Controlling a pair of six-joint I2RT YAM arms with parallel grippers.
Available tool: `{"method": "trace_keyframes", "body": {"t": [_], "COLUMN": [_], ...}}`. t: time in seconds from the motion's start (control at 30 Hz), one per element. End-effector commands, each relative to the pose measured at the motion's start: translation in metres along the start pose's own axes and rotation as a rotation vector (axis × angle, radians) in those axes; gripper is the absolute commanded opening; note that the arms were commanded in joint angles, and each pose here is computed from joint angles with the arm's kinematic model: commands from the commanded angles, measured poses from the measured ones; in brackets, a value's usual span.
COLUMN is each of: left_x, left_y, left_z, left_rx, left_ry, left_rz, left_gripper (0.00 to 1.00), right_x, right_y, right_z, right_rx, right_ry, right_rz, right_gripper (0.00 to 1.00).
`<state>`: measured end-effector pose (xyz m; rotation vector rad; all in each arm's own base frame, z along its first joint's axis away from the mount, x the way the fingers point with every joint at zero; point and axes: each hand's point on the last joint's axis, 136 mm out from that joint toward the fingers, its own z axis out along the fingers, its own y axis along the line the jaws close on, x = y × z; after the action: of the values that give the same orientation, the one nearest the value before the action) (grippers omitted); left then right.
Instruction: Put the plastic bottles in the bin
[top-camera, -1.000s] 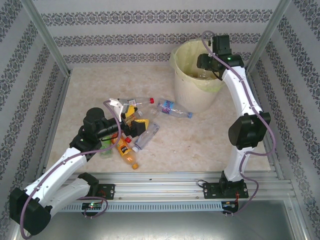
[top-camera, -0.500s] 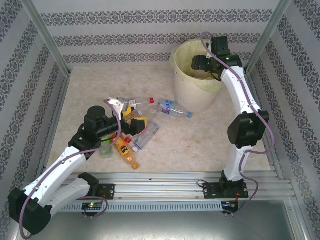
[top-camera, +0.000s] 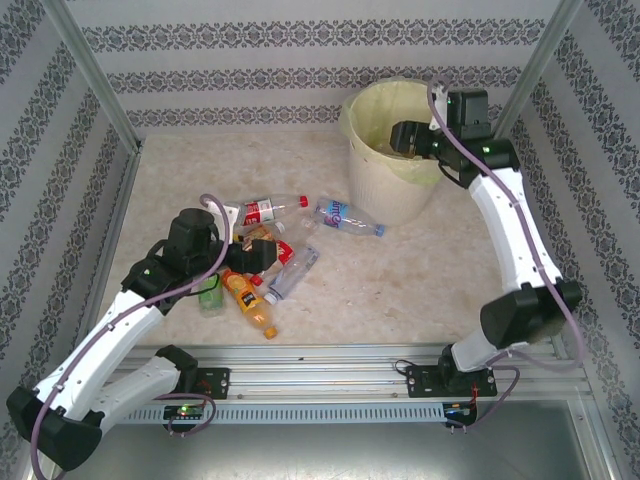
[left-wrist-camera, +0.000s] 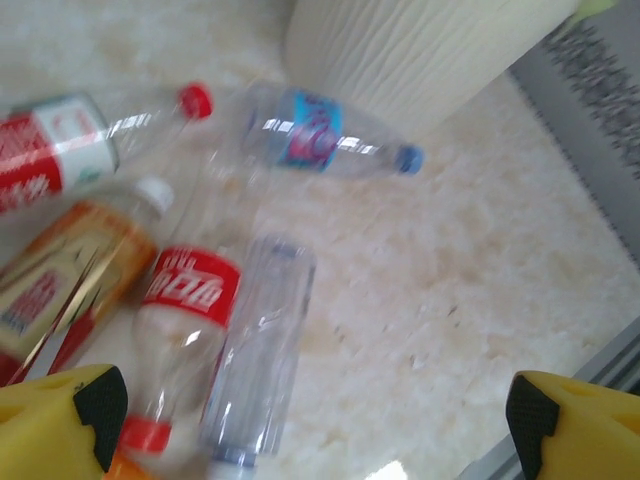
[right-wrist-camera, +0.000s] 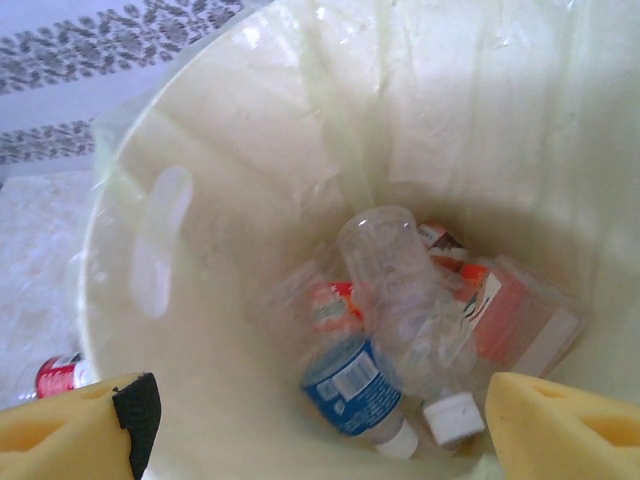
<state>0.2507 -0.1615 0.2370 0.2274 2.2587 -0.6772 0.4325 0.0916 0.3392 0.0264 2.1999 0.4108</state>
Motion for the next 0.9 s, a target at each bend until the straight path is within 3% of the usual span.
{"method": "trace_keyframes", "body": {"t": [0.0,0.33,0.47,0.6,0.87], "left_x": [0.033,0.072,0.074,0.078,0.088], "left_y": [0.026,0.037,0.031,0.023,0.017], "left_z": [-0.006,0.015,0.036,0.058,0.096], "left_rx": [-0.147,-0.225,-0.217,-0.176,-0.221], "left_ry": [0.153,0.349,0.388,0.464,0.595], "left_rz": [-0.151,-0.155,-0.066,0.000,0.157], "left_gripper": [0.96,0.95,0.92,0.85,0.78], "right_x": [0.018,0.128,0.160,0.187,0.231], "right_y": [0.023,0.079,0.096,0.099,0.080], "right_z": [-0.015,-0.049,-0.066,-0.076,-0.083], "right_rx": [-0.083,-0.313,-0.416,-0.482,-0.466], "right_ry": [0.004,0.106,0.125,0.143,0.182], "right_rz": [-0.022,-0.010,0.016,0.058,0.120], "right_gripper": [0.85,0.86,0.87,0.88,0.88]}}
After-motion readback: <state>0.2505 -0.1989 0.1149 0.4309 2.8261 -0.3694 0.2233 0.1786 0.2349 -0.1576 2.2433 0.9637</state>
